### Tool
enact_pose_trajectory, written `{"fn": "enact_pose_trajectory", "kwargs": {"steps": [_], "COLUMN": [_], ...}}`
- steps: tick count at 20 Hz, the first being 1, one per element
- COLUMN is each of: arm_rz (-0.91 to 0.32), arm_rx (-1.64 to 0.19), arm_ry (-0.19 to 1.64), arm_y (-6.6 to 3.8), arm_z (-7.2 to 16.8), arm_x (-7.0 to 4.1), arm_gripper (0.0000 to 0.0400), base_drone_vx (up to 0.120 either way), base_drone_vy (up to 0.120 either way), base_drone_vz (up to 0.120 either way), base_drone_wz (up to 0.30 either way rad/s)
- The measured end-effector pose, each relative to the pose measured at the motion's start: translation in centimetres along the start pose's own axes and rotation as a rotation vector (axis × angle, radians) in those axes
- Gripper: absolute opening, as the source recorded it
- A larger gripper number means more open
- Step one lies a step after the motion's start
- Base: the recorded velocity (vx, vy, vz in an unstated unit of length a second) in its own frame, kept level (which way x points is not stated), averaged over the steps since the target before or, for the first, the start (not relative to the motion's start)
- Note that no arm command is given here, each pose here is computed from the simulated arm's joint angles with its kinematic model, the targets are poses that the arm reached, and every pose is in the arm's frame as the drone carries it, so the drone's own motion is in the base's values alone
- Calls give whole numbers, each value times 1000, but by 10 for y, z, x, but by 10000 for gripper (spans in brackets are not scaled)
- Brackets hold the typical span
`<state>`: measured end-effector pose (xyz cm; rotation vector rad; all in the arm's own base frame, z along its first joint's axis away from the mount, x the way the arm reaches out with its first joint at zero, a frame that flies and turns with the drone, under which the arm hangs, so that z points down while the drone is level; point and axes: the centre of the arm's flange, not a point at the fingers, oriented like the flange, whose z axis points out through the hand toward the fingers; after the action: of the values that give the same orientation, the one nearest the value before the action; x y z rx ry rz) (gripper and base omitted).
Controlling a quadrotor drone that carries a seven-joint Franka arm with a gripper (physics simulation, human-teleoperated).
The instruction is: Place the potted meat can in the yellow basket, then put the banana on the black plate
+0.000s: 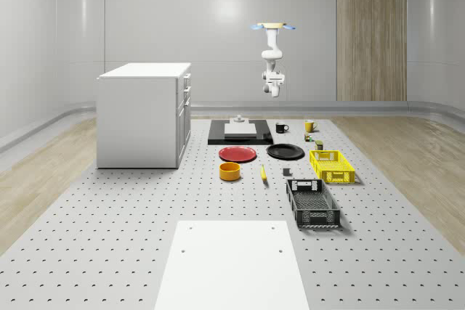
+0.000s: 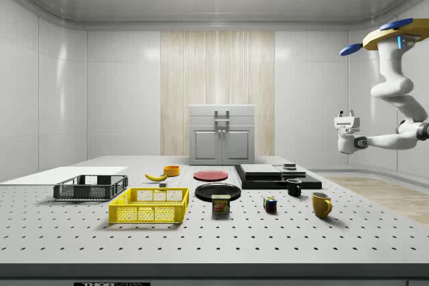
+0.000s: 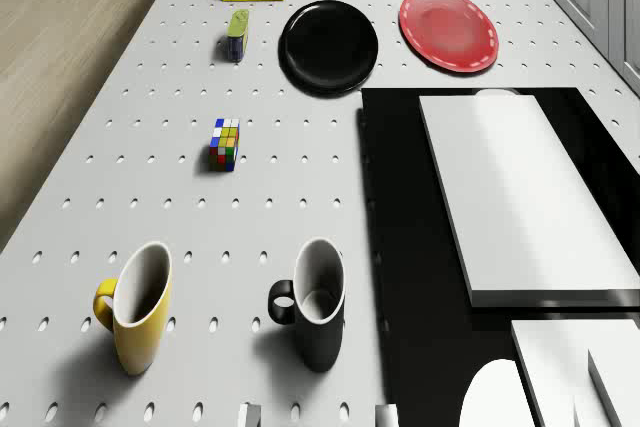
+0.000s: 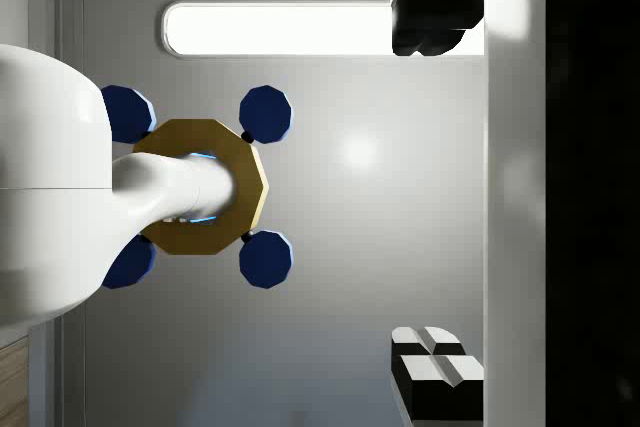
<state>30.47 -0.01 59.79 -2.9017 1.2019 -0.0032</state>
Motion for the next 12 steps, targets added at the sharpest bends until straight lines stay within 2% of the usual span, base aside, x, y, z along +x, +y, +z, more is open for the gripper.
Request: {"fn": "enact_pose_trajectory", "kwargs": {"steps": [7,12], "arm_rz": [0,0], "arm_rx": [4,7], "arm_ry": [4,7], "arm_y": [2,1], "arm_z": [-50,-75], "arm_x": [-2,-1], "arm_gripper": [400,400], "base_drone_vx": [0,0], "base_drone_vy": [0,0], "base_drone_vz": [0,0], "base_drone_wz": [0,0]}}
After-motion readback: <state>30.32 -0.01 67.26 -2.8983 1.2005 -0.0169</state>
